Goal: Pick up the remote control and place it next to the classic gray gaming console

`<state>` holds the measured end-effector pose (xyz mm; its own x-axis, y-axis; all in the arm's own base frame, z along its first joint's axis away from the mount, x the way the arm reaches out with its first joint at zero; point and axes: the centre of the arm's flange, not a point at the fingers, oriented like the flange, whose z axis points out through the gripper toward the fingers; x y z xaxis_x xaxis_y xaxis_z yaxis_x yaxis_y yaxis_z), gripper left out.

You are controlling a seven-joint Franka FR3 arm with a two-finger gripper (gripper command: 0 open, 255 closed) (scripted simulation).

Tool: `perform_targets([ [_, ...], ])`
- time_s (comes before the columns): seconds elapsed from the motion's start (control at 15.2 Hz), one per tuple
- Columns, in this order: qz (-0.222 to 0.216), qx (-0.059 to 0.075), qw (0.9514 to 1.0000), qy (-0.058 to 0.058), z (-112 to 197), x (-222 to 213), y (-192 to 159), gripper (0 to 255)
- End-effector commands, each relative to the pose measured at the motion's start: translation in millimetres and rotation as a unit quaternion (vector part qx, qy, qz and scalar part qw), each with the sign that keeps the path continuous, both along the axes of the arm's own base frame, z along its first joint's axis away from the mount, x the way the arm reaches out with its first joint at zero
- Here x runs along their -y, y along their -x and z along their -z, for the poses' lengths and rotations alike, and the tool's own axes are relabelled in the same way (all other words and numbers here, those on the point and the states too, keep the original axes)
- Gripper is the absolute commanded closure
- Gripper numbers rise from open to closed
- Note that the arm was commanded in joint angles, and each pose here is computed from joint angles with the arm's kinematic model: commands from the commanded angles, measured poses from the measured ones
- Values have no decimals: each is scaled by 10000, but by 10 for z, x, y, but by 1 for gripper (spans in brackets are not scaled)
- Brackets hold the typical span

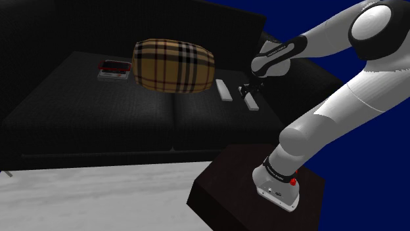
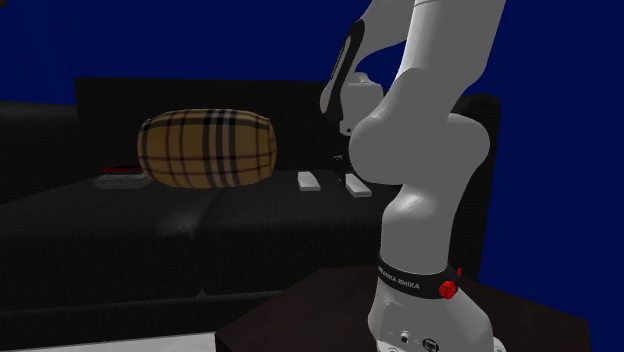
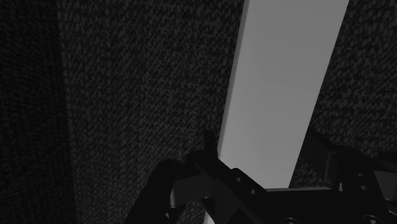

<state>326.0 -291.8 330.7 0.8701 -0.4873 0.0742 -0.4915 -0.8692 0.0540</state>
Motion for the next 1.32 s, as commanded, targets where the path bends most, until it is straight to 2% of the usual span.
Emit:
perform_targets([
  [0.0, -1, -3, 10000, -1, 3, 0, 0, 255],
  [0.53, -1, -3, 10000, -1, 3, -1, 0, 255],
  [1.25, -1, -3, 10000, -1, -578, -1, 0, 255],
])
